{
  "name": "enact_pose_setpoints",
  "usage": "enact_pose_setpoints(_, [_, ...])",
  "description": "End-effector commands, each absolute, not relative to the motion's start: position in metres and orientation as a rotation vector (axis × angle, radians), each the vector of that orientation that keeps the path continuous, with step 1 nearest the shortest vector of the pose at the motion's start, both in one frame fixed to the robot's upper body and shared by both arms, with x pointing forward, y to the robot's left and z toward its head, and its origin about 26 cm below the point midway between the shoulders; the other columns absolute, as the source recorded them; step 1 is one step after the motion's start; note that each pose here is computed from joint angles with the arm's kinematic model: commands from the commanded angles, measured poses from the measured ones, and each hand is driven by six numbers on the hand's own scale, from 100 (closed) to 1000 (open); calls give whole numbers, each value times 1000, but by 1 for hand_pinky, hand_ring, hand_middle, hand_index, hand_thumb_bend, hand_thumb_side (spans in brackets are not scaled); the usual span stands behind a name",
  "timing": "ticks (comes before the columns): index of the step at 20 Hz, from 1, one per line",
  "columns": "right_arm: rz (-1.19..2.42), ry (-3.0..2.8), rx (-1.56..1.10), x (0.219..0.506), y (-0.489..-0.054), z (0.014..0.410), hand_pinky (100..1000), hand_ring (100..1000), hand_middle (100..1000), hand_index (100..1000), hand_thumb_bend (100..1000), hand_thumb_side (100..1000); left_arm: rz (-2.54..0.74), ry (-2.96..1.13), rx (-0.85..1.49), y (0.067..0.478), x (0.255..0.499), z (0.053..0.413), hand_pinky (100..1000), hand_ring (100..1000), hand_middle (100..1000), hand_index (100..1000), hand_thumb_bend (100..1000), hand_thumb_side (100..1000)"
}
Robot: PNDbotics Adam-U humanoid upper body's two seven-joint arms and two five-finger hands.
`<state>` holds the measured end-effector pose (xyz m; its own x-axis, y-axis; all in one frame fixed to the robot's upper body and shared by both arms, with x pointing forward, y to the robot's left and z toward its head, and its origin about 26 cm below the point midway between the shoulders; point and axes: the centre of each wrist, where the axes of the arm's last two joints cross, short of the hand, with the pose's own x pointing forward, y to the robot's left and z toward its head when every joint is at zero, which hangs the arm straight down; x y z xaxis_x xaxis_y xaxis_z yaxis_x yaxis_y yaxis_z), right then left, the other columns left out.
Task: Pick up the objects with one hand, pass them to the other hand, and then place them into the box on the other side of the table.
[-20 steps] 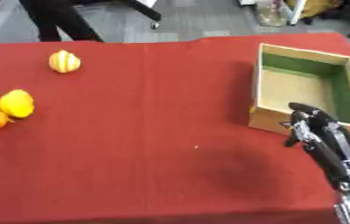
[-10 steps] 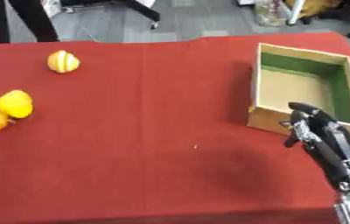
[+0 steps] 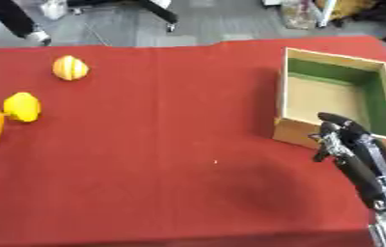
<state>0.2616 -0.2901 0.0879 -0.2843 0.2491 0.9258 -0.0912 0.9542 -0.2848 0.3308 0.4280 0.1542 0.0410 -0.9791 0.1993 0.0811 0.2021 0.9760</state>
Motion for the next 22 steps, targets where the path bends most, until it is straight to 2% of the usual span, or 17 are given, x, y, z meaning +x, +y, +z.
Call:
enact_pose_setpoints(1, [342,-1846,-128,262,-292,93,463,378,339,816,100,618,-1049,-1409,1074,418,322,203,644,472,416,504,100,211])
enact_pose_setpoints(6, [385,-1862,-70,264,-285,98,463,379,340,820,100,633,-1061,-1742,938,375,314,236,652,477,422,506,100,230])
enact_pose_setpoints(14, [611,-1871,280,275,-250,123,461,379,334,857,100,696,-1236,-2022,620,298,321,257,657,492,443,525,100,223])
enact_pose_setpoints(16, [674,-1860,380,278,-240,131,456,374,328,900,100,735,-1269,-2077,553,280,324,262,657,493,444,525,100,220])
enact_pose_setpoints(17, [702,-1850,431,279,-235,135,453,372,324,918,100,794,-1282,-2106,519,271,325,264,657,494,445,526,100,218])
enact_pose_setpoints(19, [730,-1832,500,281,-230,140,453,372,324,918,100,794,-1297,-2137,475,260,326,267,657,494,445,526,100,218])
enact_pose_setpoints(20, [741,-1829,523,282,-228,142,443,361,310,967,100,845,-1304,-2149,459,256,326,267,658,496,447,528,100,218])
enact_pose_setpoints(22, [793,-1818,602,285,-218,152,437,355,302,986,100,848,-1337,-2184,380,238,328,269,657,495,446,526,100,220])
